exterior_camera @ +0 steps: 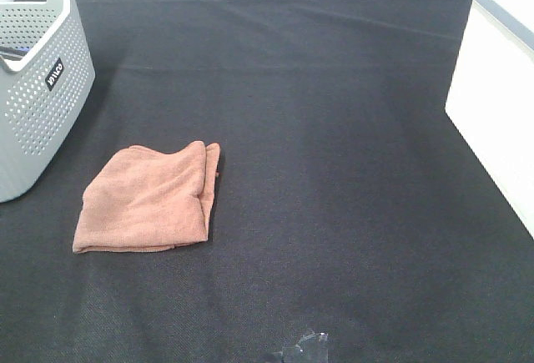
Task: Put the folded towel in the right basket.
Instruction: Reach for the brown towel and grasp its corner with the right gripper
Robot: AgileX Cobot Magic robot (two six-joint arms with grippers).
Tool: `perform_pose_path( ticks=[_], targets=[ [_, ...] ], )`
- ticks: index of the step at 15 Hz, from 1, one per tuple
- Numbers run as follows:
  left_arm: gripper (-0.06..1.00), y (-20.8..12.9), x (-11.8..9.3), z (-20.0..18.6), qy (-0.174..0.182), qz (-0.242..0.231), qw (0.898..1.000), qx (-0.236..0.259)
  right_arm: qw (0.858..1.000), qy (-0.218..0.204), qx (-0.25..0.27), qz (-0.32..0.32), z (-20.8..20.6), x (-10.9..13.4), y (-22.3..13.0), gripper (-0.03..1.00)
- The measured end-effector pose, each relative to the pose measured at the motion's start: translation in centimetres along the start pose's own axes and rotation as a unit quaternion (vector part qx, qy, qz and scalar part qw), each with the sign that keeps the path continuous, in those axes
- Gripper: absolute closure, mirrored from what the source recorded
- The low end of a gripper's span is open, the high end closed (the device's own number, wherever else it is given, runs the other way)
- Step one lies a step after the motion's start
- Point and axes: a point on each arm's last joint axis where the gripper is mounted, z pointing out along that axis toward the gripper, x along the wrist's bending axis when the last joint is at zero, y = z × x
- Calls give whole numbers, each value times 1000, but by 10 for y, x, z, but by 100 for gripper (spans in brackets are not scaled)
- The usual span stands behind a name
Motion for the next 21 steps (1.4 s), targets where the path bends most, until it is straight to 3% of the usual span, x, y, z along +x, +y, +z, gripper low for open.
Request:
perform_pose_path(
  ticks=[21],
  targets=[
    [-5,0,0,0,0,0,1000,0,1000,0,0,0,0,0,0,8]
  ],
)
